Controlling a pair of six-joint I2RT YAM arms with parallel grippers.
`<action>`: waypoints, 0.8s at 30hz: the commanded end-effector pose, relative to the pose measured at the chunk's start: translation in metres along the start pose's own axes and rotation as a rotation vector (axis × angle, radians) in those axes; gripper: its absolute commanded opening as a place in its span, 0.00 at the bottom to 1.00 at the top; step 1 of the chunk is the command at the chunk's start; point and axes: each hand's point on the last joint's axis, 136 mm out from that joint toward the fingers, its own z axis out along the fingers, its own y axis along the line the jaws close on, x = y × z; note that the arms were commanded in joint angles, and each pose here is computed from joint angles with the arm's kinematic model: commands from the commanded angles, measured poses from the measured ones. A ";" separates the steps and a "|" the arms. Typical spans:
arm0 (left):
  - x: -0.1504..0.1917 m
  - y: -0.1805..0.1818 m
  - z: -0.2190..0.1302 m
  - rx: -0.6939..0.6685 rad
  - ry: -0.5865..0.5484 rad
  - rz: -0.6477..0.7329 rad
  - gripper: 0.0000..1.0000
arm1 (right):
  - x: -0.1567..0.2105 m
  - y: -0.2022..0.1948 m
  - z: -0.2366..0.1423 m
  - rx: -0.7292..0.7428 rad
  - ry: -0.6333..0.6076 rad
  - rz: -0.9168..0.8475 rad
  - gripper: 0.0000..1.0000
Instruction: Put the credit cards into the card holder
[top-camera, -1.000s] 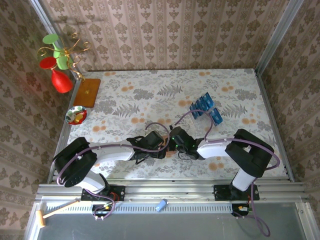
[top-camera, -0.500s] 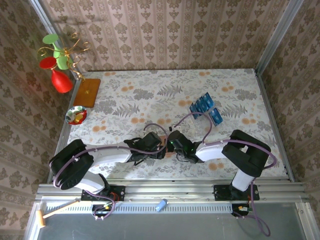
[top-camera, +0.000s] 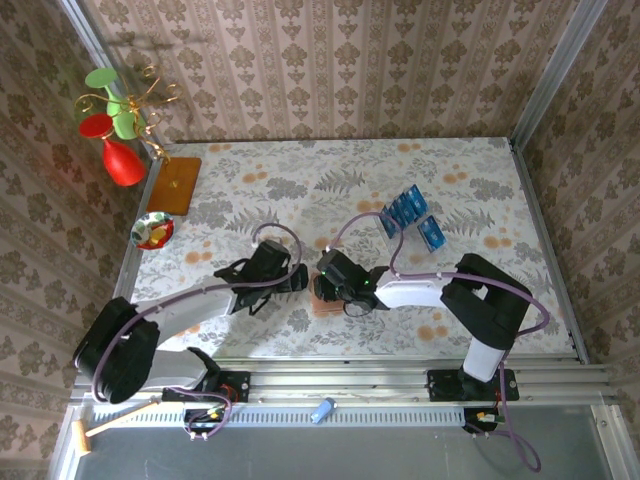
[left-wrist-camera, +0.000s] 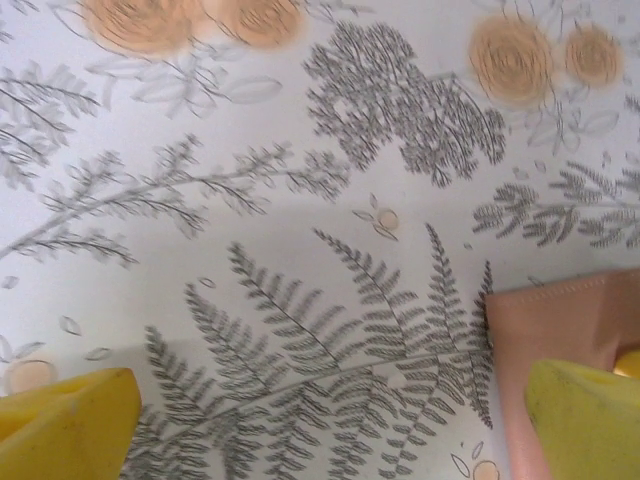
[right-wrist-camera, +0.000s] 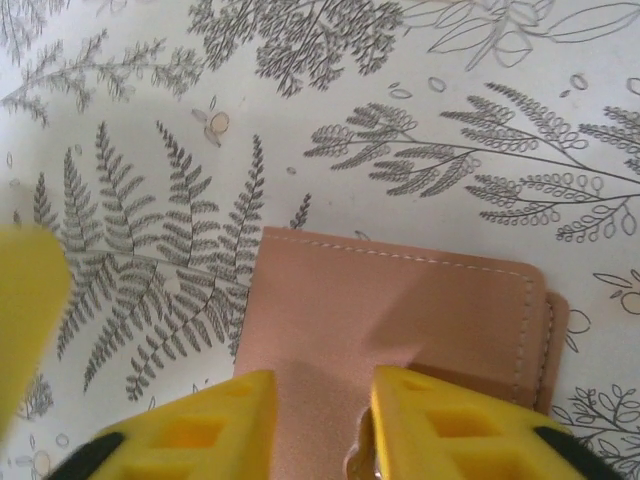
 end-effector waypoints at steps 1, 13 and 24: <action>-0.010 0.006 -0.009 0.009 0.003 0.016 1.00 | 0.029 -0.026 -0.005 0.091 0.171 -0.004 0.44; -0.078 0.031 -0.037 0.002 -0.084 -0.008 1.00 | -0.090 -0.018 -0.082 -0.020 -0.031 0.086 1.00; -0.156 0.098 -0.072 -0.158 -0.255 -0.033 1.00 | -0.162 -0.176 -0.217 0.323 -0.361 0.273 1.00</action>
